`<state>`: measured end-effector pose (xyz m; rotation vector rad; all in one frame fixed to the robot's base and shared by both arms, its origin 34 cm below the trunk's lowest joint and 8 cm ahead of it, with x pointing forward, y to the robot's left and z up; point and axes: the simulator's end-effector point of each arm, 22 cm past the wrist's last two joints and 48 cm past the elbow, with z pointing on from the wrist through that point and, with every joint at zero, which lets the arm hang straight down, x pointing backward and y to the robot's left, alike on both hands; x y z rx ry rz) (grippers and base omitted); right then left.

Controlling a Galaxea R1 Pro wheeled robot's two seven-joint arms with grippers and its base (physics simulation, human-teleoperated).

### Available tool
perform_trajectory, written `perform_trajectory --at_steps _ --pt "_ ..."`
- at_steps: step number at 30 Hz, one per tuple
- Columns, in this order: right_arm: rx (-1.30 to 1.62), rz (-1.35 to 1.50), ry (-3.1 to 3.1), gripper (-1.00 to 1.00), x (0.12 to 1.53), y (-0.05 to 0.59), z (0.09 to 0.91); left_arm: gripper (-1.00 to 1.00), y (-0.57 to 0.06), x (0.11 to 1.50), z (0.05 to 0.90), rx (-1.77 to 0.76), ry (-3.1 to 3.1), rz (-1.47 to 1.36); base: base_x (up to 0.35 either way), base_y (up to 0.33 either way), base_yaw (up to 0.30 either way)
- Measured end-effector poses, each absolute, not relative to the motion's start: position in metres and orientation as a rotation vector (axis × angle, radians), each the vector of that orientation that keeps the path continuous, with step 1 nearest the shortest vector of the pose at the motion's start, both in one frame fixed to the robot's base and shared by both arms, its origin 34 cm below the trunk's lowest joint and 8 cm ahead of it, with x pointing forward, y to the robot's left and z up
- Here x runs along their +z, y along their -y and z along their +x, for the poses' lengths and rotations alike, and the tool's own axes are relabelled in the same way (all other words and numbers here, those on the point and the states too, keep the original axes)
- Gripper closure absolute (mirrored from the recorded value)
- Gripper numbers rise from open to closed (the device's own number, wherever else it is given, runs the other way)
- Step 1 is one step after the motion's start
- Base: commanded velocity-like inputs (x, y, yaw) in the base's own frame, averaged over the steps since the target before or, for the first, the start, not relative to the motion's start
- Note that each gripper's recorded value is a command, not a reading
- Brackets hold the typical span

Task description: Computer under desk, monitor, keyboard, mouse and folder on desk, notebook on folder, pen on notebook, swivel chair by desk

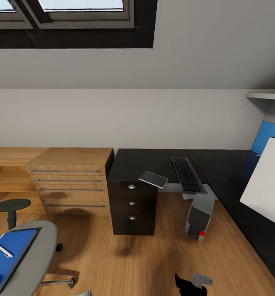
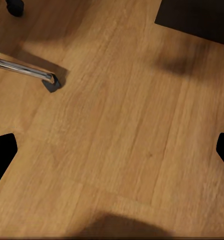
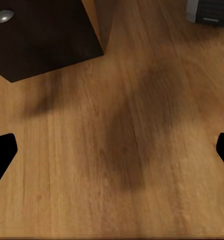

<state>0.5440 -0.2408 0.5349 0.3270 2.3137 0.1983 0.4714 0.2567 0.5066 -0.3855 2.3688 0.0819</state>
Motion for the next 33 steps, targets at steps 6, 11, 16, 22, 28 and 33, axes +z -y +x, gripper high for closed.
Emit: perform_trajectory --at_steps 6,11,16,22,28,33 --pt "0.174 0.331 -2.341 -1.0 0.537 0.253 0.532 -1.0 -0.258 0.508 0.456 0.091 -2.406 -0.386 0.0 0.0 0.0" --pt "0.167 0.336 -2.353 -1.0 0.535 0.256 0.526 -1.0 -0.258 0.503 0.441 0.098 -2.441 -0.385 0.0 0.0 0.0" --pt "0.157 0.338 -2.355 -1.0 0.535 0.262 0.524 -1.0 -0.258 0.5 0.436 0.099 -2.453 -0.385 0.0 0.0 0.0" --pt "0.155 0.333 -2.349 -1.0 0.536 0.263 0.525 -1.0 -0.258 0.5 0.434 0.1 -2.456 -0.385 0.0 0.0 0.0" --pt "0.151 0.322 -2.322 -1.0 0.54 0.262 0.529 -1.0 -0.257 0.5 0.435 0.09 -2.456 -0.381 0.0 0.0 -0.077" --pt "0.145 0.306 -2.288 -1.0 0.545 0.261 0.534 -1.0 -0.257 0.5 0.435 0.079 -2.455 -0.375 -0.005 0.0 -0.195"
